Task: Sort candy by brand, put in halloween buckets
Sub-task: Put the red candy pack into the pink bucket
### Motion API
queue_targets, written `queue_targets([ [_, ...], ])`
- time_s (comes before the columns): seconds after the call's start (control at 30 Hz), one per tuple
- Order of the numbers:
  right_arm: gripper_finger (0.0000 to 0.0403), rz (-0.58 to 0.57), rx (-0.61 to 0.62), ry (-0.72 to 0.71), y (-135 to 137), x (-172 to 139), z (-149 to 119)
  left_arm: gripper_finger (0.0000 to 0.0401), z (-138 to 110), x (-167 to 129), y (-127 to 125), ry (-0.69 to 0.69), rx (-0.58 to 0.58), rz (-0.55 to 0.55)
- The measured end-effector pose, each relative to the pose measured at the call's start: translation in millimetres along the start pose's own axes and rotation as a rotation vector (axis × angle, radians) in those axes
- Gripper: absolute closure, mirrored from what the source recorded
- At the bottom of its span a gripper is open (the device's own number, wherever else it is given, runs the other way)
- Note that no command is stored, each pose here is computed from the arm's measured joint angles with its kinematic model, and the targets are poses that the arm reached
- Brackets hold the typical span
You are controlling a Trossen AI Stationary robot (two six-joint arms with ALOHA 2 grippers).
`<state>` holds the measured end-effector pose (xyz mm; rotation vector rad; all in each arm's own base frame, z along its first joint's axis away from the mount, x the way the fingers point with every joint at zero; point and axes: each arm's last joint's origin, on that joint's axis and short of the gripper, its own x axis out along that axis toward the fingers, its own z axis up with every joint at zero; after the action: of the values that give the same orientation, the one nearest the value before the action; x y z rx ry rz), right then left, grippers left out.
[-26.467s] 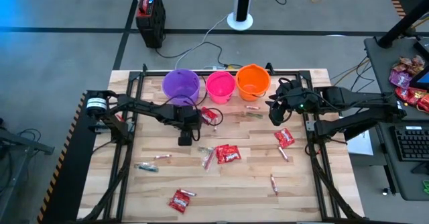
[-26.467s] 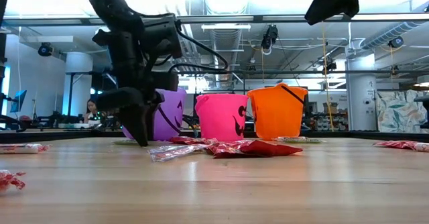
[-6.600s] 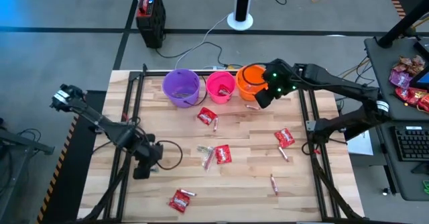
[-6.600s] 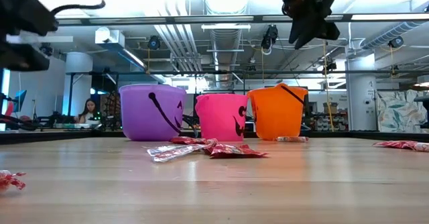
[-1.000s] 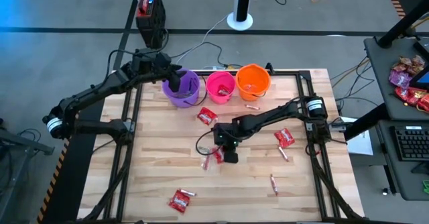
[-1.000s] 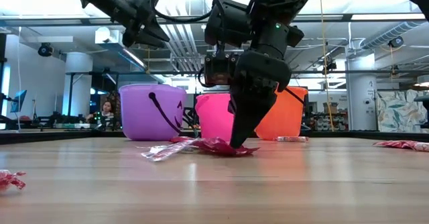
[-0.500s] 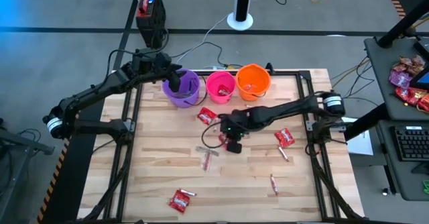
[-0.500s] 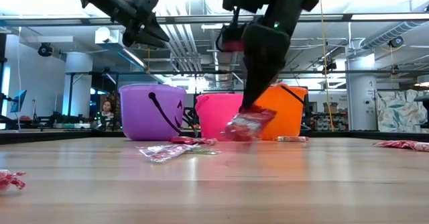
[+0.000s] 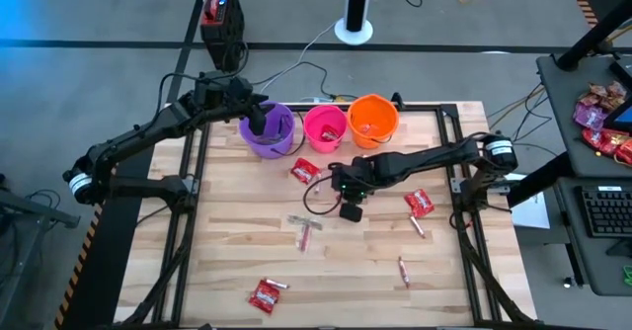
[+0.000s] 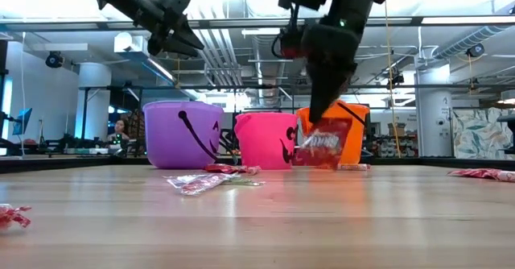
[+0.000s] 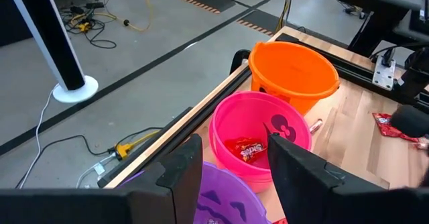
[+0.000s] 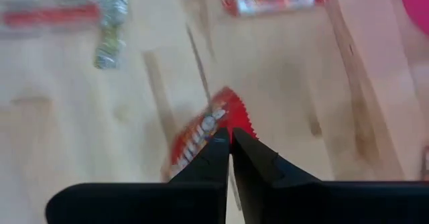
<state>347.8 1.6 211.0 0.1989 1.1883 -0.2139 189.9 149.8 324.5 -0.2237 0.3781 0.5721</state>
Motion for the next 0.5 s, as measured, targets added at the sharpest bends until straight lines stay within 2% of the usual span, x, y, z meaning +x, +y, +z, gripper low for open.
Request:
queue_targets([
  [0.17, 0.0354, 0.024, 0.078, 0.027, -11.8, 4.9, -2.2, 0.0249, 0.1, 0.0, 0.0, -0.001, 0.000, 0.000],
  [0.3, 0.0304, 0.031, 0.123, 0.048, -22.5, 8.1, -3.9, 0.0249, 0.6, 0.1, 0.0, -0.006, 0.001, 0.000],
  [0.5, 0.0225, 0.018, 0.139, 0.081, -23.8, 7.4, -10.9, 0.0249, 0.6, 0.0, 0.0, -0.006, 0.000, 0.000],
])
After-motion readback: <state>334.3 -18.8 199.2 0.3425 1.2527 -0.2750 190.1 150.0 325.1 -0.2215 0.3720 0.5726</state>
